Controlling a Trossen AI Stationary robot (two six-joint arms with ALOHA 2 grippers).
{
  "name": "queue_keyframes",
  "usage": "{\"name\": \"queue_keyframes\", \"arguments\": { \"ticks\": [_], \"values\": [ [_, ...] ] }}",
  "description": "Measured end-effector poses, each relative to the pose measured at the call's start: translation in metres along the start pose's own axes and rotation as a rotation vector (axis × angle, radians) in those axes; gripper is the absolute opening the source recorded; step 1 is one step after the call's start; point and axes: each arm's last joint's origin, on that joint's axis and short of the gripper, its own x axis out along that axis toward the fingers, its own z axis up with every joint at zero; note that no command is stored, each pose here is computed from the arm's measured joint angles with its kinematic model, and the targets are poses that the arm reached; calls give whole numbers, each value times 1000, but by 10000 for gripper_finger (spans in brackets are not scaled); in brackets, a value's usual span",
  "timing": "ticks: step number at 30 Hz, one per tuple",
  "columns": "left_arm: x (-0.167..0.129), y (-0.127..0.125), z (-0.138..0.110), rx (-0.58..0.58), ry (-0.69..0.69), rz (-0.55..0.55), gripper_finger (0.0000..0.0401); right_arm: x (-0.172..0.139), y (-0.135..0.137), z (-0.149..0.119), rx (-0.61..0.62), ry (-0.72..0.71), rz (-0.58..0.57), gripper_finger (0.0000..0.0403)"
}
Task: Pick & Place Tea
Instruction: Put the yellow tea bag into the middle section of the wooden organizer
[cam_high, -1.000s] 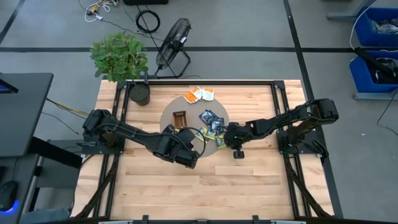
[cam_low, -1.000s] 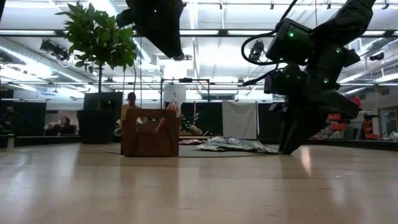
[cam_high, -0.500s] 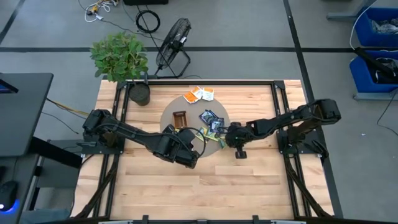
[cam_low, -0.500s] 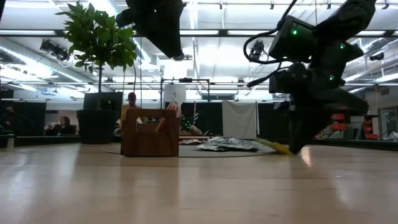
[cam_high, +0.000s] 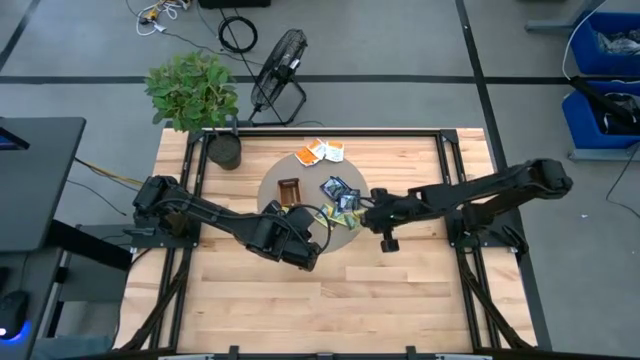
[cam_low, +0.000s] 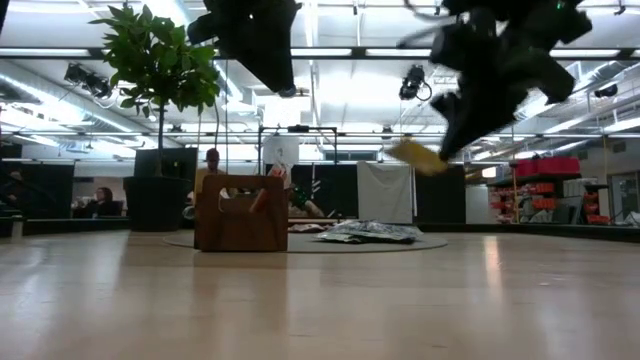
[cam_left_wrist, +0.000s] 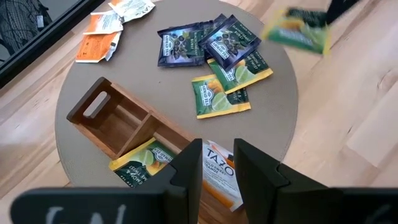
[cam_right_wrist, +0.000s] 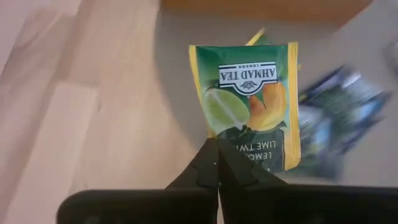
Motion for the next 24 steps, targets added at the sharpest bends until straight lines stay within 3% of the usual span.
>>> {"name": "queue_keyframes", "arguments": {
  "ticks": [8, 19, 24],
  "values": [
    [3, 0, 13, -12, -61, -37, 96, -25, 6, 15, -257, -117, -189, 0],
    [-4, 5, 54, -58, -236, -182, 96, -31, 21, 17, -498, -49, -439, 0],
    [-1, 19, 72, -134, -263, -200, 96, -33, 27, 19, -587, -43, -485, 0]
  ]
}}
